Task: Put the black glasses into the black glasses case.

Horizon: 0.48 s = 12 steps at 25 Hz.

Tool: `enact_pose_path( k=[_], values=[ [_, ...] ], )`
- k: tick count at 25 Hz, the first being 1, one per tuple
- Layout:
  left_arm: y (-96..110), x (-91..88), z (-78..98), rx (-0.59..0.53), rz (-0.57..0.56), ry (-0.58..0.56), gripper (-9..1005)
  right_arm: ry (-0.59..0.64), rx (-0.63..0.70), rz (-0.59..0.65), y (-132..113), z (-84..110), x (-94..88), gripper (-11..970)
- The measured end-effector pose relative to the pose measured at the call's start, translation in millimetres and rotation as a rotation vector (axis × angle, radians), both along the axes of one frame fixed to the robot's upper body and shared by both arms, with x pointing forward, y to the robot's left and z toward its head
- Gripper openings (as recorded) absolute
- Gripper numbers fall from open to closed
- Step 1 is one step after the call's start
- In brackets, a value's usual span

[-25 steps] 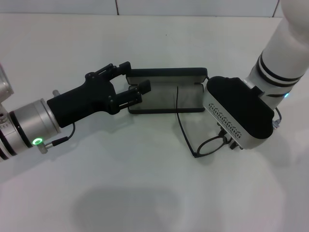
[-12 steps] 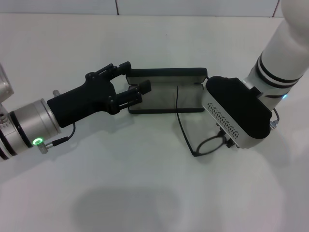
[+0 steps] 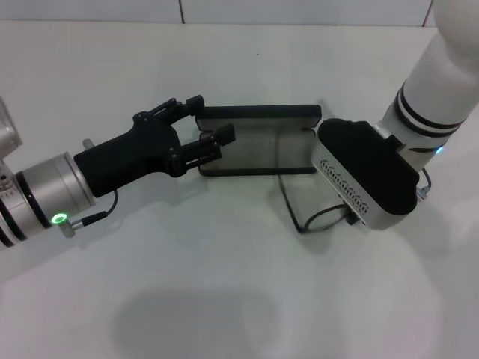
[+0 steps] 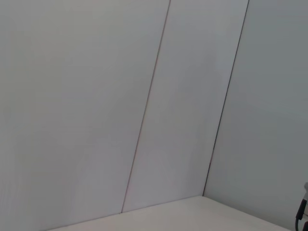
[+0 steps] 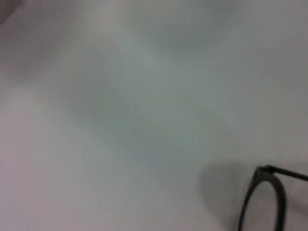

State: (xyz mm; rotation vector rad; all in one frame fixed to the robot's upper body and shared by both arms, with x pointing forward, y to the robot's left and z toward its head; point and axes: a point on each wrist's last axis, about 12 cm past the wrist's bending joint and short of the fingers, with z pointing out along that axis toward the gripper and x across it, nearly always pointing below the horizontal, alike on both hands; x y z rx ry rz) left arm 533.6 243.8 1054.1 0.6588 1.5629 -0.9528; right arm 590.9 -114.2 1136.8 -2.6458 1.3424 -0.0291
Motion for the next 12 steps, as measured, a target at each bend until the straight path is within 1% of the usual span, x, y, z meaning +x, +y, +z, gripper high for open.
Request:
enact_pose_path(
  k=[3, 6, 8, 12],
  values=[
    [0, 0.4, 0.3, 0.0, -0.001, -0.001, 817, 0.005, 0.005, -0.009, -1, 0.8, 0.3, 84],
    [0, 0.3, 0.5, -0.001, -0.002, -0.001, 817, 0.015, 0.02, -0.023, -3, 5.9, 0.4, 73],
    [0, -0.3, 0.5, -0.005, -0.003, -0.001, 817, 0.023, 0.05, -0.047, -8, 13.4, 0.6, 66],
    [0, -1.8, 1.1, -0.015, -0.01, -0.003, 817, -0.011, 0.147, -0.103, -26, 29.5, 0.6, 62]
  ],
)
